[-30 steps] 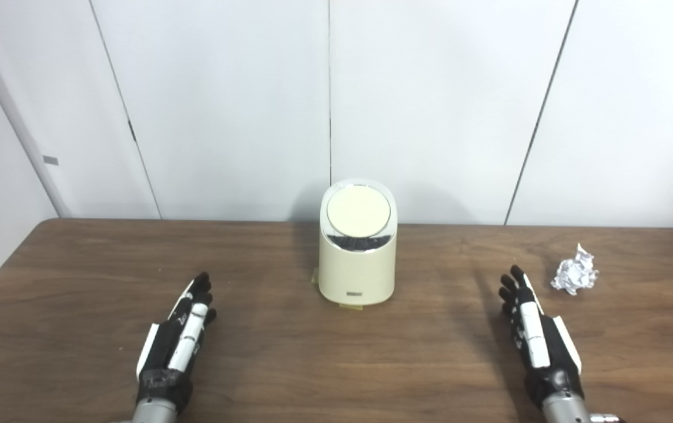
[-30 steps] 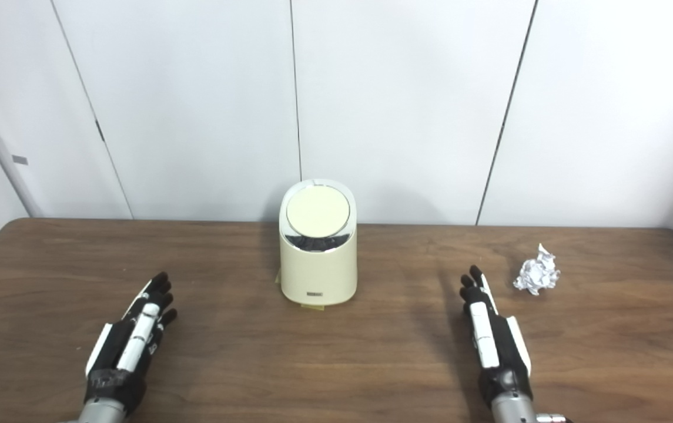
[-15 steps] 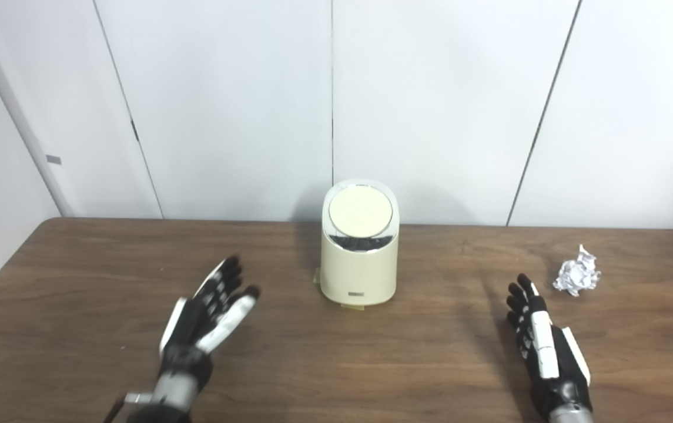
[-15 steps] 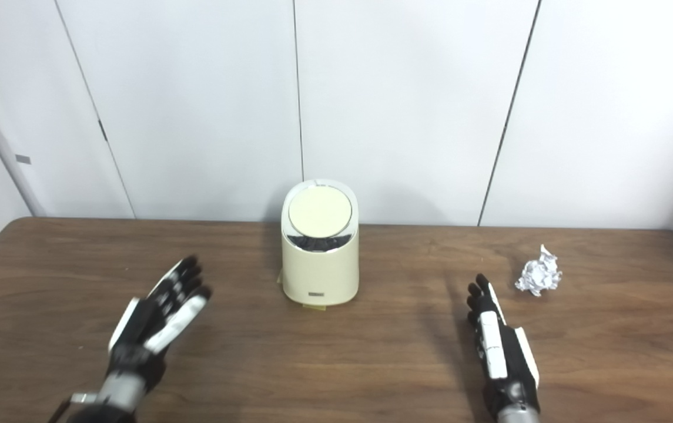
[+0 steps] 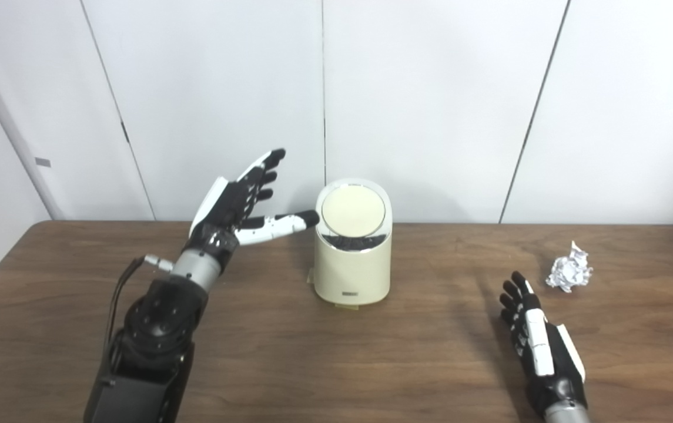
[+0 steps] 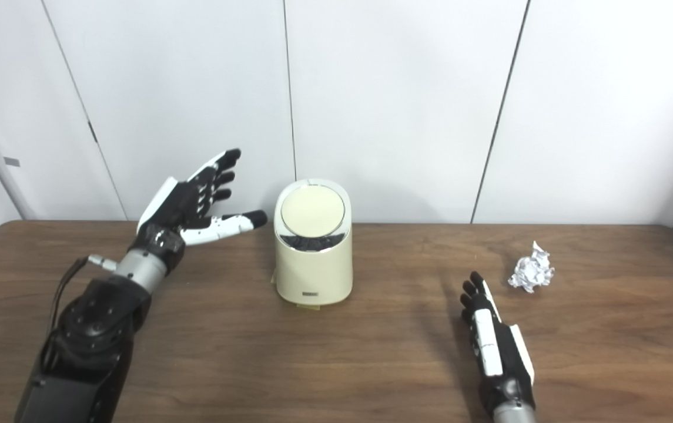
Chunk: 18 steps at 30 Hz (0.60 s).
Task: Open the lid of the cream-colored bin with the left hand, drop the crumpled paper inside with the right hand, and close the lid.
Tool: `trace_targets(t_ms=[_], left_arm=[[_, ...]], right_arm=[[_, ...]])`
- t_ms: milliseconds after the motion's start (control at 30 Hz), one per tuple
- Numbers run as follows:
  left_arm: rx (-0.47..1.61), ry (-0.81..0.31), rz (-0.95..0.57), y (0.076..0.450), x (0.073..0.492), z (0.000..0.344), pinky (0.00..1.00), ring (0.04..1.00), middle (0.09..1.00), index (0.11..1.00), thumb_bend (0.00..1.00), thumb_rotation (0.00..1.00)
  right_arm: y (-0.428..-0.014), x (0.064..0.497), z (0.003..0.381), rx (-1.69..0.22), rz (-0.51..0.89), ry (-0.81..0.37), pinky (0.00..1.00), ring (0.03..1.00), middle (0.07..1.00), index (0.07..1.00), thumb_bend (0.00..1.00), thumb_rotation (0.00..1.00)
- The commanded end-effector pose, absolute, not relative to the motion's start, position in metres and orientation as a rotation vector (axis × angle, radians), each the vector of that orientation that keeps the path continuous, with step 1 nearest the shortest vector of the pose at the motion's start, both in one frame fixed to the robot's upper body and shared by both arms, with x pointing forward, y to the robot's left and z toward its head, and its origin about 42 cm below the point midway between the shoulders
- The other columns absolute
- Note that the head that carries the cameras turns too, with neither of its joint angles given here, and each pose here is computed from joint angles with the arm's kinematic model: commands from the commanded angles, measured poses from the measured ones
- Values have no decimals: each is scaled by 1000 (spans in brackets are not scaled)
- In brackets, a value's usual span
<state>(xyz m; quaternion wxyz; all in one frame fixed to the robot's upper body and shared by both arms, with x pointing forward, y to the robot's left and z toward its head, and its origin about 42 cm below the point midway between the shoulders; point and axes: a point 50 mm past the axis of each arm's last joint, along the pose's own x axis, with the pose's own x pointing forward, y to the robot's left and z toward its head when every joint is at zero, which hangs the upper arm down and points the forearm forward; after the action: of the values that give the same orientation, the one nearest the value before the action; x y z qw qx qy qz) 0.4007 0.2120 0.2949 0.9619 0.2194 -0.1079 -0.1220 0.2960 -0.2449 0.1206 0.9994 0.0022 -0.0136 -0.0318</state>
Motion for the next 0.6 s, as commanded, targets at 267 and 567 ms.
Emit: trace_targets(t_ms=[267, 567], left_arm=[[721, -279, -297, 179, 451, 364, 879, 967, 978, 984, 926, 277], [842, -254, -304, 141, 477, 380, 800, 951, 979, 977, 939, 202]], right_arm=[[-244, 302, 128, -12, -49, -79, 969, 958, 968, 976, 577, 994], [-240, 303, 127, -10, -49, -86, 970, 965, 969, 974, 575, 1000]])
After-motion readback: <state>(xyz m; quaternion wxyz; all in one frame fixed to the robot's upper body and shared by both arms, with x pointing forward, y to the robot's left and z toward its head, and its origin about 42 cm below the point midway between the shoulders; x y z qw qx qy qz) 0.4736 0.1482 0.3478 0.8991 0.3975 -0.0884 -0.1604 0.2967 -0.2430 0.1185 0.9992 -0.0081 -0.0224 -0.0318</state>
